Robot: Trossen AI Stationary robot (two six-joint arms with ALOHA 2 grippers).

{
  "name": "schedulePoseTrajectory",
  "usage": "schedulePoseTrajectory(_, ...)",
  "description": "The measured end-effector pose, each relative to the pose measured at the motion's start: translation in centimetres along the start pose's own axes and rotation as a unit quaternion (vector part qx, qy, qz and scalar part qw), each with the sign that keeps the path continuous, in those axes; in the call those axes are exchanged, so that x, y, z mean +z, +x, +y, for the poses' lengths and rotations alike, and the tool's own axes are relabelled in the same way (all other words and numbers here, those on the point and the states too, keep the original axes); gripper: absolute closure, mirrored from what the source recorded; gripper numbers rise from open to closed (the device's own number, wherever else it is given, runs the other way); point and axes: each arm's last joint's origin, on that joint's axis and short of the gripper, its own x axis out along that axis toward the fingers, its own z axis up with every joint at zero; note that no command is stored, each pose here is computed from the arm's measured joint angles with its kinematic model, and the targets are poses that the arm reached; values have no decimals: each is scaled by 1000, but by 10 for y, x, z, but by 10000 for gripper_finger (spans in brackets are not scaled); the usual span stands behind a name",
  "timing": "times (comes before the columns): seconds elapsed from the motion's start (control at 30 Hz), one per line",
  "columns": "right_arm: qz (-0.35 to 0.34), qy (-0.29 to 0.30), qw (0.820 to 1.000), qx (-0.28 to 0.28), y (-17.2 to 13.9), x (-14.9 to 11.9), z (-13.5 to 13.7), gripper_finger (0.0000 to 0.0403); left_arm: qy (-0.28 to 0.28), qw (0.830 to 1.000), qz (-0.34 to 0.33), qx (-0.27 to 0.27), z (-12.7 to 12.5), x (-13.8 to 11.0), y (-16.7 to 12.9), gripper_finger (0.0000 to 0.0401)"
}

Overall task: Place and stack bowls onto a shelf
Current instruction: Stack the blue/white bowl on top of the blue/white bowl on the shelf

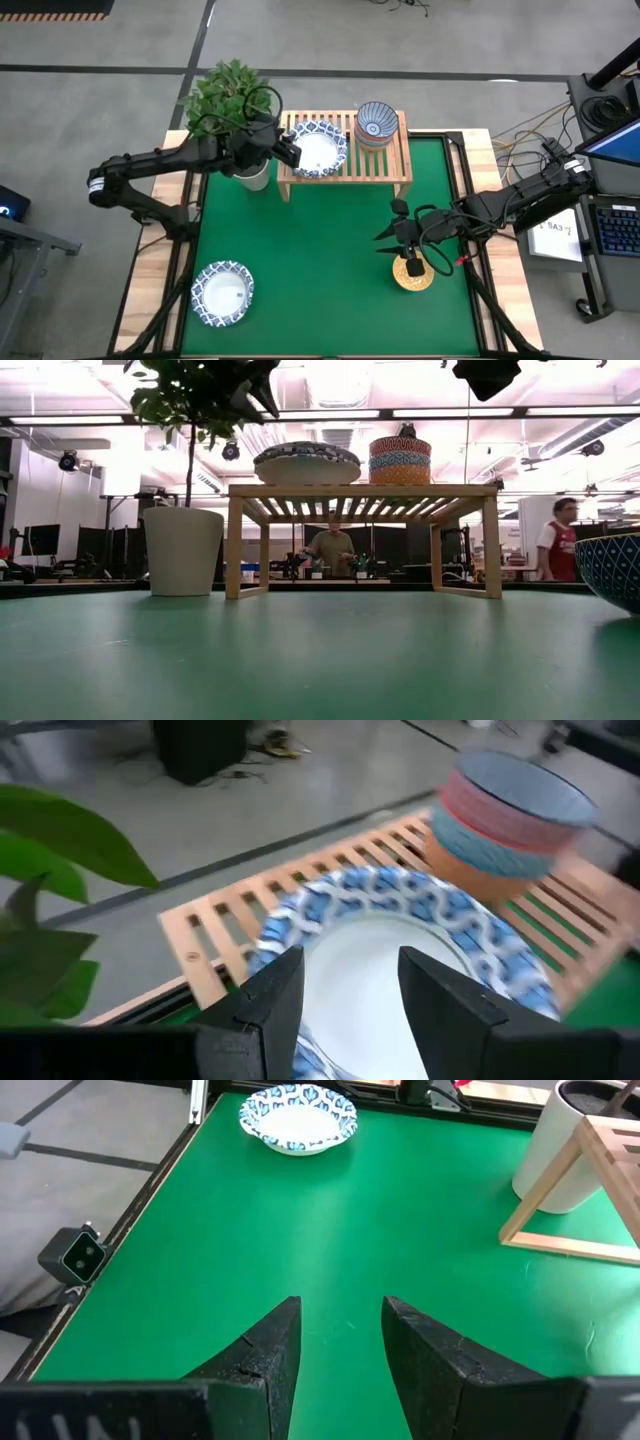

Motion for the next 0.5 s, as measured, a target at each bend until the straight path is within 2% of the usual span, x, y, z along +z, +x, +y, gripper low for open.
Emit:
schedulePoseTrajectory(0.13,-1,1,1000,0,0,0,0,271,52,997,11,-51,-14,-4,-11,254)
schedulePoseTrajectory(0.23,-2,1,1000,0,0,0,0,271,111,988,25,-100,-26,-14,-19,254)
schedulePoseTrajectory(0.3,-4,1,1000,0,0,1,0,271,170,975,45,-138,-33,-23,-25,254)
schedulePoseTrajectory(0.4,-4,0,1000,0,0,1,0,271,251,941,87,-208,-42,-42,-33,257)
schedulePoseTrajectory(0.5,-4,0,1000,0,0,1,0,271,289,923,107,-232,-48,-63,-37,269)
